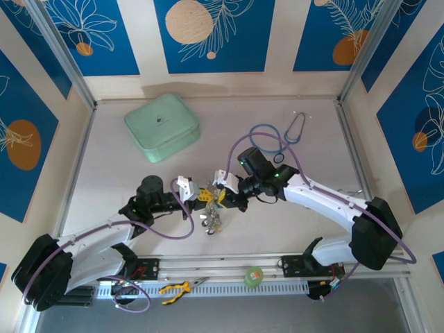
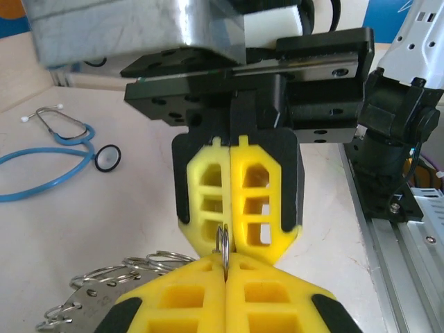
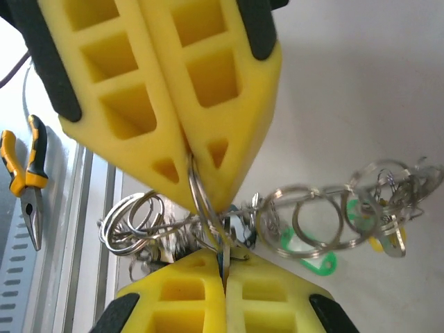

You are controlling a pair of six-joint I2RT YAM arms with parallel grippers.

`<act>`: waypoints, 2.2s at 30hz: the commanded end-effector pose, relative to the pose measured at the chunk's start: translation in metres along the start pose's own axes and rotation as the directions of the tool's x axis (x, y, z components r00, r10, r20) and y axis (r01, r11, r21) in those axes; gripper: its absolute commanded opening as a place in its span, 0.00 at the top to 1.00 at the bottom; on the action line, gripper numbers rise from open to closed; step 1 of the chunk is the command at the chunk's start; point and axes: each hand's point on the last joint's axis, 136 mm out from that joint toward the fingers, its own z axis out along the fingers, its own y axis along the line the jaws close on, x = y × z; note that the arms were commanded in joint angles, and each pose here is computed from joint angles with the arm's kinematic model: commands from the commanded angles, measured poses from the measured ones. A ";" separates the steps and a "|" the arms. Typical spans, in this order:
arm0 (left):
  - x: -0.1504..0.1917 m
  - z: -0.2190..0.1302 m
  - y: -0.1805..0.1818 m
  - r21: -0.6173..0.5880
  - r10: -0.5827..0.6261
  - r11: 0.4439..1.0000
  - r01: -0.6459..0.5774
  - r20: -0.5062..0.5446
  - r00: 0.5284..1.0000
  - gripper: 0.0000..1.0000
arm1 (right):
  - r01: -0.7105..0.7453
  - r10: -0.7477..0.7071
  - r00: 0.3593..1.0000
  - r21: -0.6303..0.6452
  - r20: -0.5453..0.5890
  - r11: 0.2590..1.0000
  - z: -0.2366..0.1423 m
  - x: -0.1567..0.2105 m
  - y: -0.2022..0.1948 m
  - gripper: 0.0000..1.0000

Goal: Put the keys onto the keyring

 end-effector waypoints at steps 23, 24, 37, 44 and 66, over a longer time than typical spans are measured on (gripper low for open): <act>-0.022 -0.001 -0.014 0.046 0.156 0.986 -0.161 0.104 0.982 1.00 | 0.068 -0.069 0.981 0.010 0.180 0.998 -0.041 -0.028 0.010 0.66; -0.022 -0.001 -0.014 0.049 0.155 0.986 -0.161 0.107 0.982 1.00 | 0.071 -0.072 0.981 0.010 0.182 0.997 -0.040 -0.029 0.009 0.66; -0.022 0.000 -0.016 0.067 0.145 0.986 -0.153 0.112 0.983 1.00 | 0.089 -0.082 0.980 -0.029 0.182 0.996 -0.026 -0.037 0.009 0.78; -0.021 0.001 -0.015 0.064 0.137 0.988 -0.144 0.104 0.985 1.00 | 0.097 -0.086 0.978 -0.050 0.191 0.994 -0.025 -0.042 0.011 1.00; -0.001 0.002 -0.006 0.053 0.135 0.990 -0.130 -0.110 0.985 0.91 | 0.232 -0.228 0.965 0.020 -0.128 0.972 -0.023 -0.033 0.009 1.00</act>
